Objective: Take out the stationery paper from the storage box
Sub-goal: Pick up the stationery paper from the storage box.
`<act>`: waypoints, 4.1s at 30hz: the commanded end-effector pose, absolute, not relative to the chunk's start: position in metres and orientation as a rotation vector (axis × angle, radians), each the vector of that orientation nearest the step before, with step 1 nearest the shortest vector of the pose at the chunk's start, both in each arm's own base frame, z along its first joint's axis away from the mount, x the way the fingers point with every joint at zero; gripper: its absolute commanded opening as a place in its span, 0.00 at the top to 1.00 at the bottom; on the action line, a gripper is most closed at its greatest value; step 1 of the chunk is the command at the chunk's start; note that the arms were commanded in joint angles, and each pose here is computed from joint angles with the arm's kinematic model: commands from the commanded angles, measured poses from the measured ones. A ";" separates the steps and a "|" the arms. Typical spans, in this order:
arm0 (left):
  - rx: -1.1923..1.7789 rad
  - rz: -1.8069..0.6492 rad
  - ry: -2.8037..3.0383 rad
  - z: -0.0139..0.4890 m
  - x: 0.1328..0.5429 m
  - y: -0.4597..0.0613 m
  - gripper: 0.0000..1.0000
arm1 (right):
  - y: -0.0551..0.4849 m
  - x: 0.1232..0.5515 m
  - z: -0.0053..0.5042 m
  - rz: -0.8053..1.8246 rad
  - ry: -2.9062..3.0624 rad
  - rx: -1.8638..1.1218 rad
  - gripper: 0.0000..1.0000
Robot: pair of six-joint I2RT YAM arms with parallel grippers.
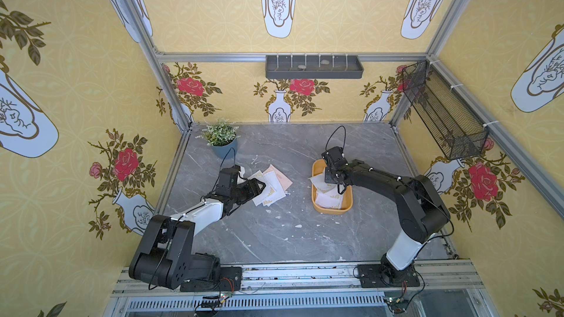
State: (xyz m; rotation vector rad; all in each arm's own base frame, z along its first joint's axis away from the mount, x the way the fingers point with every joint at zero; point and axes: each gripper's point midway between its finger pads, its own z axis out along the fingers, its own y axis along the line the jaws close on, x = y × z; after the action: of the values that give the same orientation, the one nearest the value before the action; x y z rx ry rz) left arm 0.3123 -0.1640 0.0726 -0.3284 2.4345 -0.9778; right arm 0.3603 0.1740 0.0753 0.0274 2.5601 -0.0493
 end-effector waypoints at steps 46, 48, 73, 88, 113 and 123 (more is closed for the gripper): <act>0.426 -1.840 2.191 0.158 0.281 -0.365 1.00 | 0.264 0.295 0.189 0.310 2.141 -0.458 0.76; 0.423 -1.812 2.192 0.158 0.281 -0.363 1.00 | 0.258 0.296 0.193 0.293 2.127 -0.427 0.54; 0.393 -1.732 1.975 0.211 0.291 -0.341 1.00 | 0.246 0.262 0.238 1.607 1.848 -0.405 0.19; 0.369 -1.746 1.974 0.212 0.295 -0.341 1.00 | 0.286 0.273 0.235 1.814 1.744 -0.480 0.53; 0.299 -1.725 2.029 0.191 0.301 -0.328 1.00 | 0.268 0.277 0.240 1.678 1.792 -0.436 0.98; 0.279 -1.717 2.038 0.188 0.303 -0.325 1.00 | 0.267 0.288 0.222 1.503 1.913 -0.363 1.00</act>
State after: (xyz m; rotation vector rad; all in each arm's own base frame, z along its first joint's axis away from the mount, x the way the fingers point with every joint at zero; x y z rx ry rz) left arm 0.3026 -0.3250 0.1902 0.2734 2.0419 -1.7206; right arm 0.2804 0.2674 0.2319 -0.3888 1.8754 1.6027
